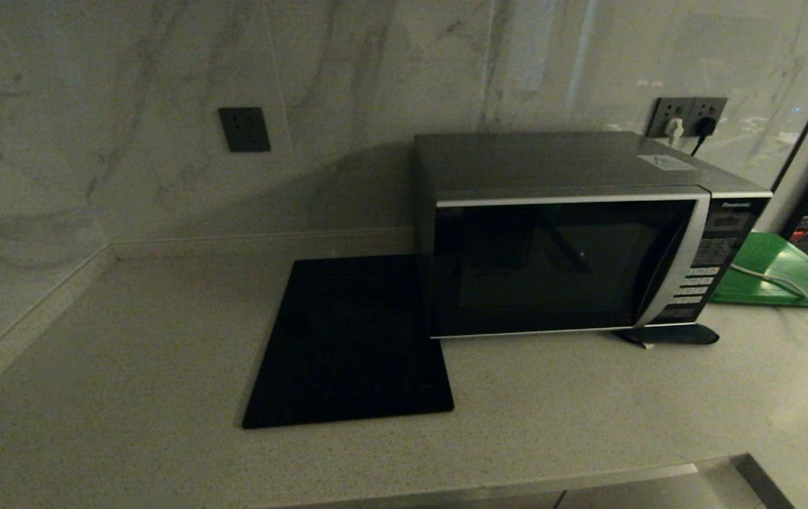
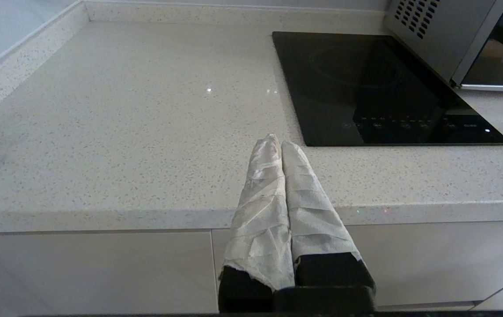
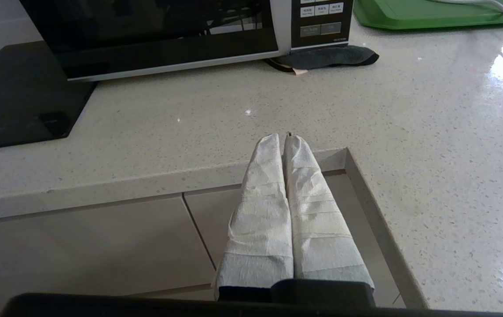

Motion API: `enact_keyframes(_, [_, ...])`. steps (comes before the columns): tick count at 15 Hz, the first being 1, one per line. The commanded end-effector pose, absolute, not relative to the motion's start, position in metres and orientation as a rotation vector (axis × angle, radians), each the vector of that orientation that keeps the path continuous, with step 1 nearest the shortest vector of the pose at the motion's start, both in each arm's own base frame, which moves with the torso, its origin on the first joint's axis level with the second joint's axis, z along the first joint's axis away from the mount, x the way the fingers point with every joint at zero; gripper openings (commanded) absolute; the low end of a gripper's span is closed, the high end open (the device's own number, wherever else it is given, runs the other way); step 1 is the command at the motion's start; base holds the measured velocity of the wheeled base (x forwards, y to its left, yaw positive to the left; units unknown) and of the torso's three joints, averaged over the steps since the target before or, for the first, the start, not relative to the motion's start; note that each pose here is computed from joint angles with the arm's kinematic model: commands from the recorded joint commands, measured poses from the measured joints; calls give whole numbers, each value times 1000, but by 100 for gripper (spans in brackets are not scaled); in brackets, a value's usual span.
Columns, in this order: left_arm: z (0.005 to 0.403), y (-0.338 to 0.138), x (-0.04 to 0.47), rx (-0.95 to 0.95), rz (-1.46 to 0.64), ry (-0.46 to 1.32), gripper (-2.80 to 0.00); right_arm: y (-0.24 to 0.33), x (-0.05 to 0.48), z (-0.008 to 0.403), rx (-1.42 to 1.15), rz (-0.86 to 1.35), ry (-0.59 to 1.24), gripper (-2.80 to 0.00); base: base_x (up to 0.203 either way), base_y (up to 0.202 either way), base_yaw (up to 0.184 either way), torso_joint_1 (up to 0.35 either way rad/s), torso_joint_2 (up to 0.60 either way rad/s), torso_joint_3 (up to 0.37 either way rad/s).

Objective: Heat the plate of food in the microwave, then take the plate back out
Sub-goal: Open the microwave oven

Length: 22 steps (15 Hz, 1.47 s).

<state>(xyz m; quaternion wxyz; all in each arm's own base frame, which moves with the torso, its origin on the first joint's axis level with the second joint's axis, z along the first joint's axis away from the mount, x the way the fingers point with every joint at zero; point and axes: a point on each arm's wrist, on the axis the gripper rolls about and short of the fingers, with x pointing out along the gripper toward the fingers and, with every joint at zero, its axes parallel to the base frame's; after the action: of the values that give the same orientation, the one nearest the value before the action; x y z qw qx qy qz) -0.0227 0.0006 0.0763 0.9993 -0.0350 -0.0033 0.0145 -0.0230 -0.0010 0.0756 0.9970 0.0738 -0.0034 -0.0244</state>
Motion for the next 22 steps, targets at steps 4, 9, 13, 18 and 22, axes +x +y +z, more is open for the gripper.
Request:
enact_keyframes(4, [76,1,-23,-71,30,-7,-280,-1,-23,75,149,-49,-4,-280,0,0,0,0,0,0])
enact_keyframes(9, [76,1,-23,-71,29,-7,-280,-1,-23,75,149,-49,-4,-280,0,0,0,0,0,0])
enact_keyframes(13, [76,1,-23,-71,30,-7,-280,-1,-23,75,149,-49,-4,-280,0,0,0,0,0,0])
enact_keyframes(18, [76,1,-23,-71,30,-7,-280,-1,-23,75,149,-49,-4,-280,0,0,0,0,0,0])
enact_keyframes(22, [76,1,-23,-71,29,-7,-280,-1,-23,75,149,-49,-4,-280,0,0,0,0,0,0])
